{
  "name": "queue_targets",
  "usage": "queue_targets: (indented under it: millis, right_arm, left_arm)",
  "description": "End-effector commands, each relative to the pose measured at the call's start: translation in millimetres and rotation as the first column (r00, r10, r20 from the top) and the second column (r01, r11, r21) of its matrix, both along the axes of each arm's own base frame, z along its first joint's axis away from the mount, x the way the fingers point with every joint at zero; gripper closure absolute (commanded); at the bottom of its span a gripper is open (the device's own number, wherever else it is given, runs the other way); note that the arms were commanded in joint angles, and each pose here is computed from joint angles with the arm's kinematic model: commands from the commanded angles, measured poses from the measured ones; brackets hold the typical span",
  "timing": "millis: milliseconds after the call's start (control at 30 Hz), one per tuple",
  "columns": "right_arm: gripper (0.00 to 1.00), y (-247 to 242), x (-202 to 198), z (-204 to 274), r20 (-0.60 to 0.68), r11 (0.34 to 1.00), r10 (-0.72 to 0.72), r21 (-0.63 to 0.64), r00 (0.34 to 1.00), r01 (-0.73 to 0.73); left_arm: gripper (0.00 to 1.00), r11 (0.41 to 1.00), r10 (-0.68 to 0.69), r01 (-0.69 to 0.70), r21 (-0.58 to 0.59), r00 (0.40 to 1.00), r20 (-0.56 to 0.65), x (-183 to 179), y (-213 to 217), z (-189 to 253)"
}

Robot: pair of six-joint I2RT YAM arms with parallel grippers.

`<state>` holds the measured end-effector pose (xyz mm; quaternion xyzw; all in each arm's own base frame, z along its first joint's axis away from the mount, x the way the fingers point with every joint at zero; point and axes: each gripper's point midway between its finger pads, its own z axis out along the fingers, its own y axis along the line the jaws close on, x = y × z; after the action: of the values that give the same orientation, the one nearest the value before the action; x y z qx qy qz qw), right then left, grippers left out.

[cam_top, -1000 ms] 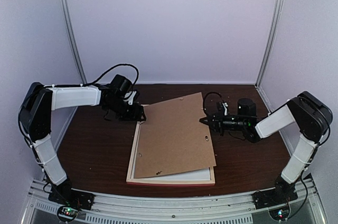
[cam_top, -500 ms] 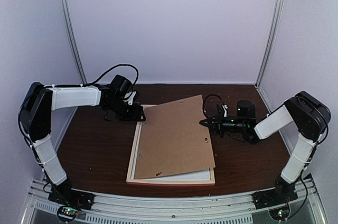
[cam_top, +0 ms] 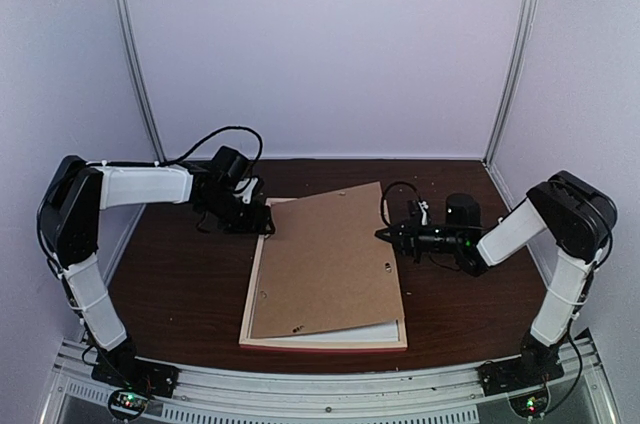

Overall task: Put the photo into the frame
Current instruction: Place the backboard next to the photo.

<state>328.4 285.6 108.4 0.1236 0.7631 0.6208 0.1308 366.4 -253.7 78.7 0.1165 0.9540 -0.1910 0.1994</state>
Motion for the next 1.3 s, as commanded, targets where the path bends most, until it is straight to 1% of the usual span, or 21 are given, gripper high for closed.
queue_targets:
  millis: [0,300,633,933,1000,1100,1267]
  right_arm:
    - [1.00,6,3,17,0.066,0.999,0.000,0.053,0.998,-0.003]
    - [1.00,8,4,10,0.064,0.999,-0.004,0.042,0.998,0.001]
    - [1.00,8,3,-4,0.064,1.000,0.006,-0.016,0.998,-0.005]
    - [1.00,9,-2,-17,0.065,0.995,0.013,-0.100,0.998,-0.006]
    - [0.98,10,-4,-20,0.066,0.993,0.014,-0.115,0.998,-0.006]
    - [0.93,12,-6,-25,0.069,0.990,0.020,-0.140,0.997,-0.010]
    - [0.81,11,-9,-34,0.064,0.977,0.025,-0.211,0.998,-0.011]
  left_arm:
    - [0.29,1.000,-0.002,0.002,0.006,1.000,-0.007,1,2,-13]
    - [0.29,1.000,0.001,-0.001,0.006,0.999,-0.032,-3,2,-25]
    - [0.29,1.000,0.003,-0.003,0.000,0.999,-0.052,-7,2,-33]
    - [0.29,1.000,0.010,-0.012,-0.026,0.998,-0.068,-11,0,-38]
    - [0.29,0.999,0.006,-0.009,-0.040,0.997,-0.071,-12,-2,-39]
    - [0.29,0.999,0.004,-0.008,-0.052,0.997,-0.078,-15,-4,-42]
    - [0.29,0.998,0.006,-0.011,-0.059,0.997,-0.082,-17,-4,-43]
